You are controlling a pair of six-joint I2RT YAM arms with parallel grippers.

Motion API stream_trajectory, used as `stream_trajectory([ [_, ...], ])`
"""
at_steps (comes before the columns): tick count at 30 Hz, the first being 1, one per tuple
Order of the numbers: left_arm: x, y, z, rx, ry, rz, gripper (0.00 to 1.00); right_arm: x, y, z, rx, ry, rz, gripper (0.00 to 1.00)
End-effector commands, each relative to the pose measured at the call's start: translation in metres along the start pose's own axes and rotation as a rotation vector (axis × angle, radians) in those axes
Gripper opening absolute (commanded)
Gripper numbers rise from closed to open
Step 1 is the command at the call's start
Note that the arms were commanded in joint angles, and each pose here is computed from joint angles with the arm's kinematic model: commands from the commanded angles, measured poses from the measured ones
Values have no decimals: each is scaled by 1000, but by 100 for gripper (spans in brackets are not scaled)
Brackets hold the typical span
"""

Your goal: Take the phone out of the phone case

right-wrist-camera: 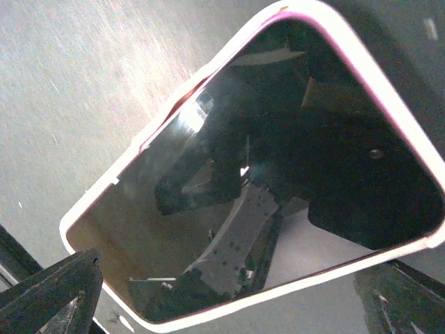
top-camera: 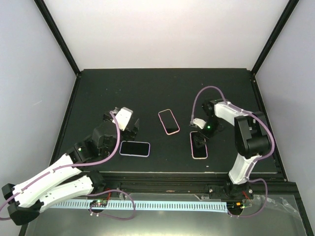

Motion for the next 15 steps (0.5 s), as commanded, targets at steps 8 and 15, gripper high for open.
stream_trajectory([
  [8, 9, 4, 2, 27, -5, -23, 99, 59, 39, 67, -241, -246, 45, 100],
  [15, 8, 6, 1, 27, 3, -19, 99, 44, 35, 69, -369, -283, -9, 100],
])
Point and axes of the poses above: each gripper's point midway between its finger pads, its own y axis out along the fingers, its own z axis along the line the jaws close on, x = y × z, the point moved 3 cm from there along -y, back along the fingers, and after that the axes turned 8 degrees about y, right-handed, at the moved point
